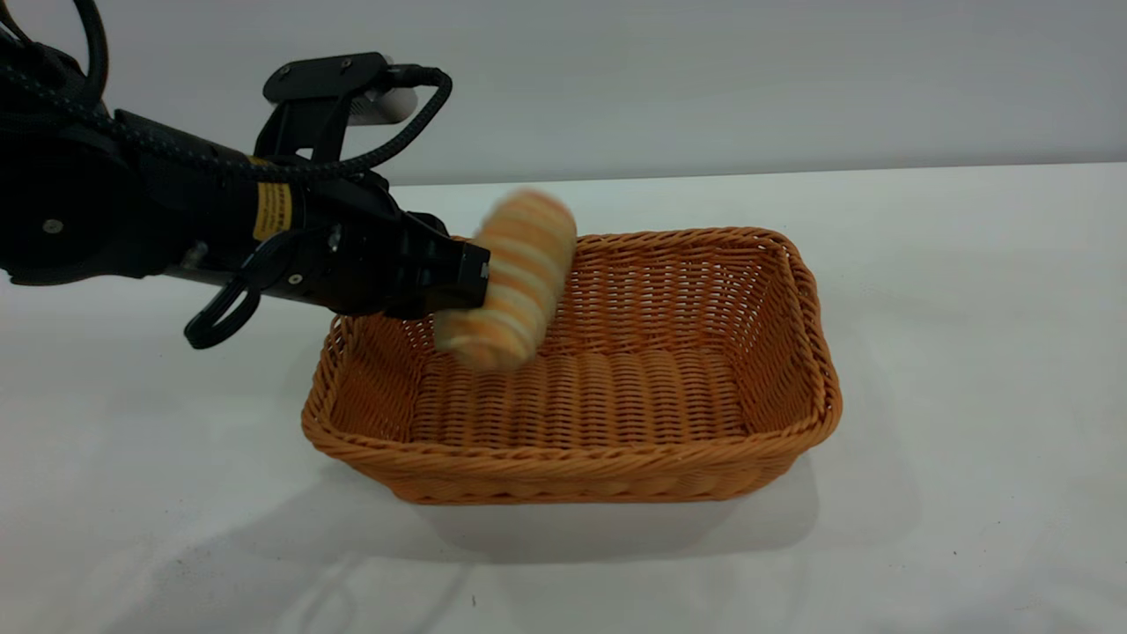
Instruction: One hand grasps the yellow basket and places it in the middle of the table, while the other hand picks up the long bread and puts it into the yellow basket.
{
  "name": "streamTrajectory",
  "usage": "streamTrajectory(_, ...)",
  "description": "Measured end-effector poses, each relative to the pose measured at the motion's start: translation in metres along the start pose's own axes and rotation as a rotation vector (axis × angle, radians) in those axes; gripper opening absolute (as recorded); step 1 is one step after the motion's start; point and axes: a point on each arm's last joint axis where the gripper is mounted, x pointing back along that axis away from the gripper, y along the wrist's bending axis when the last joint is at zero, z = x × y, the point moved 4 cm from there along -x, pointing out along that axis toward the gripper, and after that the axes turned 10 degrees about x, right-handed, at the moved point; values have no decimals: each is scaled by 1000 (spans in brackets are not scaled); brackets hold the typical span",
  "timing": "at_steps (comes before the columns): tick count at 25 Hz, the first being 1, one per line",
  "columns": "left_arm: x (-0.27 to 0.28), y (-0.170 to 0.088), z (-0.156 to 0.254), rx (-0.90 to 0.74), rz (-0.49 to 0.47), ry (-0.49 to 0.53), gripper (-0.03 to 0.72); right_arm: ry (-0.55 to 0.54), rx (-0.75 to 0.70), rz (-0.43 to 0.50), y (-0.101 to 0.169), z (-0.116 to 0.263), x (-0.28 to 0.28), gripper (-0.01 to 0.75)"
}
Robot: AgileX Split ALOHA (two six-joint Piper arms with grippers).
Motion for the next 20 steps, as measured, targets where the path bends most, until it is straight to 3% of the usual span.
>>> streamTrajectory(5, 0, 3, -6, -30, -25, -49, 427, -1, -1, -1, 0, 0, 0, 345)
streamTrajectory(8, 0, 4, -7, -84, -29, -51, 514, 0, -1, -2, 0, 0, 0, 345)
streamTrajectory(15, 39, -1, -32, -178, -131, -37, 527, 28, 21, 7, 1, 4, 3, 345)
streamTrajectory(20, 101, -1, -55, -238, -309, -22, 473, 14, 59, 77, 5, 8, 22, 345)
